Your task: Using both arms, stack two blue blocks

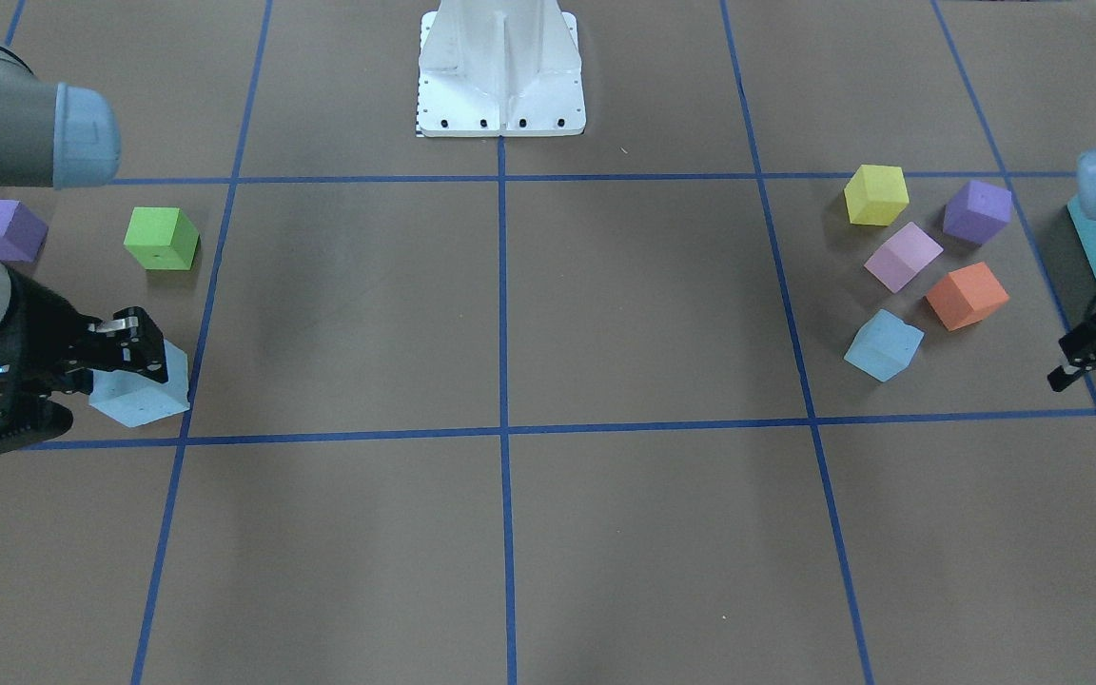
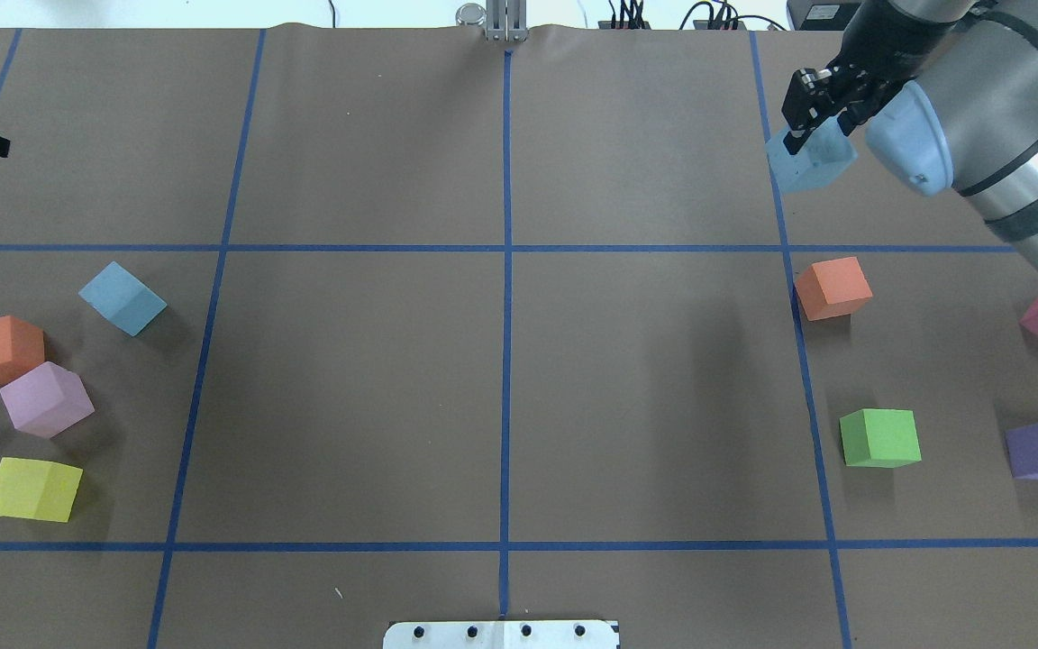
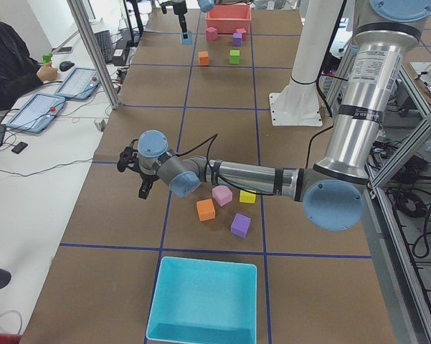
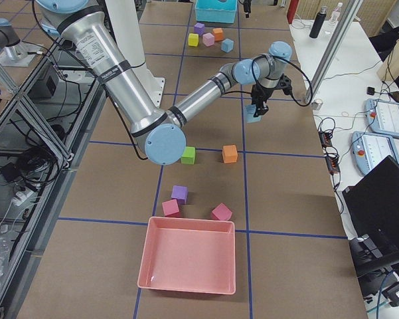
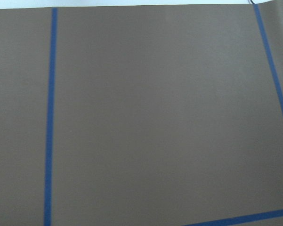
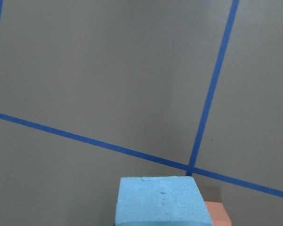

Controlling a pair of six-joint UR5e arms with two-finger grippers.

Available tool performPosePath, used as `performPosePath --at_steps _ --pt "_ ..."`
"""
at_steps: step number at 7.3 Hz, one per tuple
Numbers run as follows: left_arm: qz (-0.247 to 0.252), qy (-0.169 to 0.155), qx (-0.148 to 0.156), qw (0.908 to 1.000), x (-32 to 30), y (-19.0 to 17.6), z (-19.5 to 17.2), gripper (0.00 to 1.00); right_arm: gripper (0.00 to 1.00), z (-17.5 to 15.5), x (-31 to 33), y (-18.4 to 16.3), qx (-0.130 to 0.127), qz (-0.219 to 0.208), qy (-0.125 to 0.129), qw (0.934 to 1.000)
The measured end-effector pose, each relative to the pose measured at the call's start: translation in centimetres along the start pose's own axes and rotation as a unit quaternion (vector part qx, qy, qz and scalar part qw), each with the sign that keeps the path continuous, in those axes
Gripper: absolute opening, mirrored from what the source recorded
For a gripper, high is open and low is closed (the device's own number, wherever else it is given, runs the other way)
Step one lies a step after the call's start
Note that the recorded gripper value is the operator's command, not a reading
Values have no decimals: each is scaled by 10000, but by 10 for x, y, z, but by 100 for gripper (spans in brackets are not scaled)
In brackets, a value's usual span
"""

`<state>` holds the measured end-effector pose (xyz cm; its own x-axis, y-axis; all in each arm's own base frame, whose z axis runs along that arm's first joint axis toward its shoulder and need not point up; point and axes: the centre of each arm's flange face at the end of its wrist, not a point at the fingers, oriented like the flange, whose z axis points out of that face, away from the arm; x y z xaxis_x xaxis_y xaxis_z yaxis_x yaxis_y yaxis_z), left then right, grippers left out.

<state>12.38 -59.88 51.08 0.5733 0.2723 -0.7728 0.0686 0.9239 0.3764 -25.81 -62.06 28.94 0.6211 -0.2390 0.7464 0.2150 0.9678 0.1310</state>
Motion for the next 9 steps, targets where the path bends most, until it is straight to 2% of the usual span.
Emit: performPosePath --at_steps 2,4,6,9 --pt "636 304 -135 9974 85 8 33 97 43 23 -51 15 -17 -122 161 9998" --pt "1141 352 -244 9925 133 30 64 97 43 41 -88 28 -47 -275 213 9994" --pt "1711 275 -452 9838 121 70 74 97 43 48 -116 34 -64 -367 186 9991" --pt "1874 210 -612 9802 107 91 79 97 43 75 -206 54 1 27 176 9998"
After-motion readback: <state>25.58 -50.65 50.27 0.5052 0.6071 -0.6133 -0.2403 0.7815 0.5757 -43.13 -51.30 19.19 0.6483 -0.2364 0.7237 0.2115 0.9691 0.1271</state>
